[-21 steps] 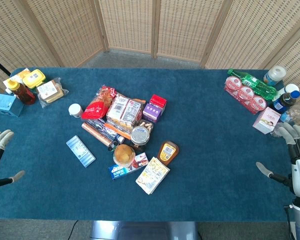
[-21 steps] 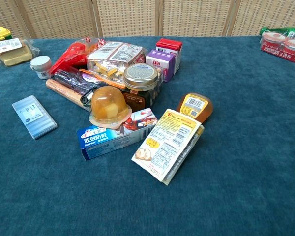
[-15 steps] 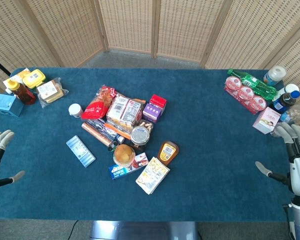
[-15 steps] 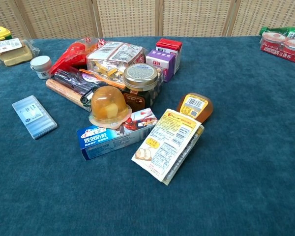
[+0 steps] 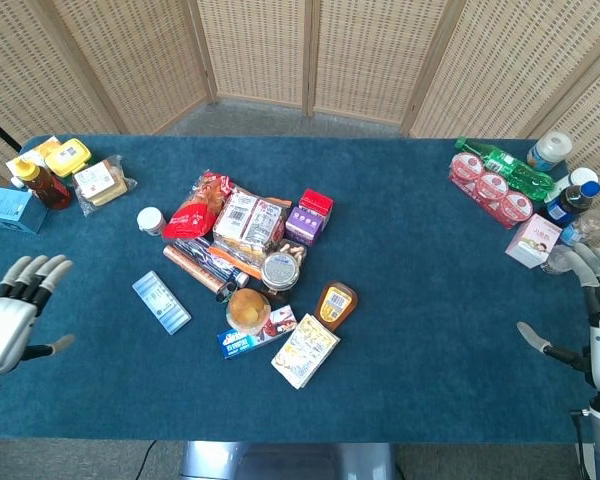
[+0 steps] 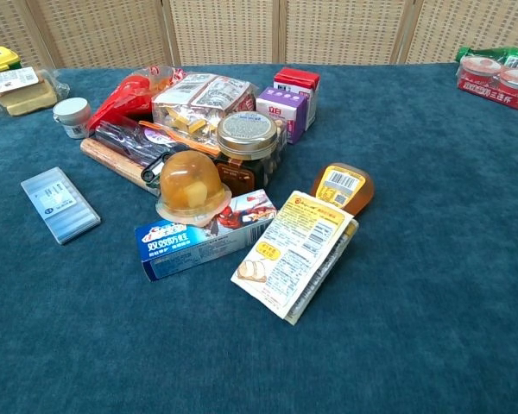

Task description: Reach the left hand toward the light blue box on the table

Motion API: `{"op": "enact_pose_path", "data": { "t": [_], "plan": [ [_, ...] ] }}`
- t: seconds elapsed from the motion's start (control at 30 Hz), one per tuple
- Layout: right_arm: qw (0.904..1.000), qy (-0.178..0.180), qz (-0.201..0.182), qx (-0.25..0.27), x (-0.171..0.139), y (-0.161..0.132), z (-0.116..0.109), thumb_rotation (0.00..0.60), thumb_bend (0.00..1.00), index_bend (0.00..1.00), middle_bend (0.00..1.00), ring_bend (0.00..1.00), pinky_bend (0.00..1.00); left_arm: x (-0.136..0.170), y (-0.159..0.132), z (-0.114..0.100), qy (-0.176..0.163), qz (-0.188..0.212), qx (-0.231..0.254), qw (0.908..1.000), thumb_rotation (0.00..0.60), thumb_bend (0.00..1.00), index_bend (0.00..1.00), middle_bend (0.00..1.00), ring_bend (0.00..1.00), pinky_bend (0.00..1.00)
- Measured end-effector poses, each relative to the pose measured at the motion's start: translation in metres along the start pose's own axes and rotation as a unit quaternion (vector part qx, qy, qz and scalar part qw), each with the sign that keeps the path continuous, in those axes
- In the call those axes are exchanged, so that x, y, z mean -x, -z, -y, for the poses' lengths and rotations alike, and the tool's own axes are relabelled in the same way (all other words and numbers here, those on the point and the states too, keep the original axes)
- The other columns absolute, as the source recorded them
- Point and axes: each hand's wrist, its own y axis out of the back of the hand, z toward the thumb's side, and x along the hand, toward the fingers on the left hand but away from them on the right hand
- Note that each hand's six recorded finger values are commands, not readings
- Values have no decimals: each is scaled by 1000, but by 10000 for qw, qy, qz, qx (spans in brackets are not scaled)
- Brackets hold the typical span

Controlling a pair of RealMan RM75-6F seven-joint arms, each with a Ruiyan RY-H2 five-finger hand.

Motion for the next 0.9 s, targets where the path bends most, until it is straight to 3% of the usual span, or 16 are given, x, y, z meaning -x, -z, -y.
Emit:
{"op": "enact_pose_path", "data": {
  "t": [0.2,0.43,0.67,0.9],
  "plan": [
    [10000,33,7,16,0,0,-2,600,0,96,0,0,0,-24,-8,18,623,263,-450,9967,600,151,37,0,0,0],
    [10000,76,14,48,1,0,-4,600,0,95,0,0,0,-46,-24,36,1166,607,-1203,9840,600,150,35,0,0,0],
    [9999,105,37,84,1,2,-7,600,0,95,0,0,0,-63,-45,53,1559,933,-1795,9668,600,152,34,0,0,18],
    [9998,131,52,132,1,2,-10,600,0,95,0,0,0,-79,-73,70,1706,1186,-1995,9576,600,151,30,0,0,43]
  ]
}}
